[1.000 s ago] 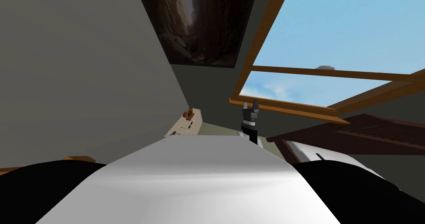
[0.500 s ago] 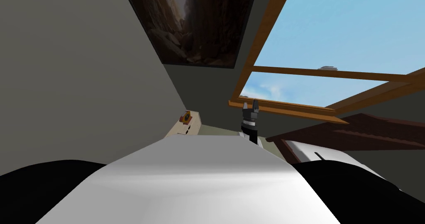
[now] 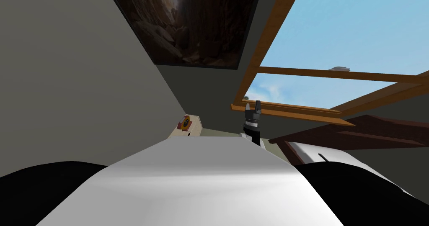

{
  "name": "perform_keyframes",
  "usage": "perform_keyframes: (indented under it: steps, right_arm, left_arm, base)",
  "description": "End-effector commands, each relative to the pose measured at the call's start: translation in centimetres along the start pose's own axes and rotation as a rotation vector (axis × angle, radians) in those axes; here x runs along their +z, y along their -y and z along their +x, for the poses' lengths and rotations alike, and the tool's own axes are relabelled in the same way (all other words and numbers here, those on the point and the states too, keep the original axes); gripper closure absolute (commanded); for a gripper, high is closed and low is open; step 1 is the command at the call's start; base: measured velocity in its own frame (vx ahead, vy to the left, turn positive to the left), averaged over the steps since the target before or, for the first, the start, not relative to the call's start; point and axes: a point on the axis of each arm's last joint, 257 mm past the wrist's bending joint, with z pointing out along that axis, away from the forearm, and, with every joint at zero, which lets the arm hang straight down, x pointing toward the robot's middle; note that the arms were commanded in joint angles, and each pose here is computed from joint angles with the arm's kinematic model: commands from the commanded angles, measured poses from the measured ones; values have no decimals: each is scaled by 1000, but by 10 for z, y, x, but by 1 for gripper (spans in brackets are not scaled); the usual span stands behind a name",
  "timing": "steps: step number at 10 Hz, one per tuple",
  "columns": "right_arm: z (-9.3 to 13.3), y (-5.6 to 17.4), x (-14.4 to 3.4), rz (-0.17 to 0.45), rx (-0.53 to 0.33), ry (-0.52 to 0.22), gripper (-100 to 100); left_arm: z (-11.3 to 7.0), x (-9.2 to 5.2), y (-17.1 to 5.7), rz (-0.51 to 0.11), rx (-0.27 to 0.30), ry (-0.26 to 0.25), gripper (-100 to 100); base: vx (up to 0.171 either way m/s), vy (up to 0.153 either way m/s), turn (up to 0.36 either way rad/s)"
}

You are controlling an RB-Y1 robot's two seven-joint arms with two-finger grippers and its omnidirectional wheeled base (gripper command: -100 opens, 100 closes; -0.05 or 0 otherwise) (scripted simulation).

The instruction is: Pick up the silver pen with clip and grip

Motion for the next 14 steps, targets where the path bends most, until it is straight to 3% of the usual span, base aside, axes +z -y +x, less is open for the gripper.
perform_keyframes:
  steps: [1,3,5,6,7,14]
  right_arm:
    - [0,0,0,0,0,0,0]
    - [0,0,0,0,0,0,0]
    - [0,0,0,0,0,0,0]
    - [0,0,0,0,0,0,0]
    - [0,0,0,0,0,0,0]
    - [0,0,0,0,0,0,0]
  left_arm:
    - [1,1,-25,-62,26,8,-100]
    - [-4,2,-54,-140,59,21,-100]
    - [-4,1,-55,-139,59,21,-100]
    - [-4,2,-57,-143,61,22,0]
    - [-5,7,-56,-142,61,22,-100]
    - [-5,29,-53,-140,60,19,-100]
  base:
    - [131,58,-82]
    - [114,25,-82]
    - [75,2,-25]
    - [9,1,1]
    - [0,0,0]
    - [-8,3,1]
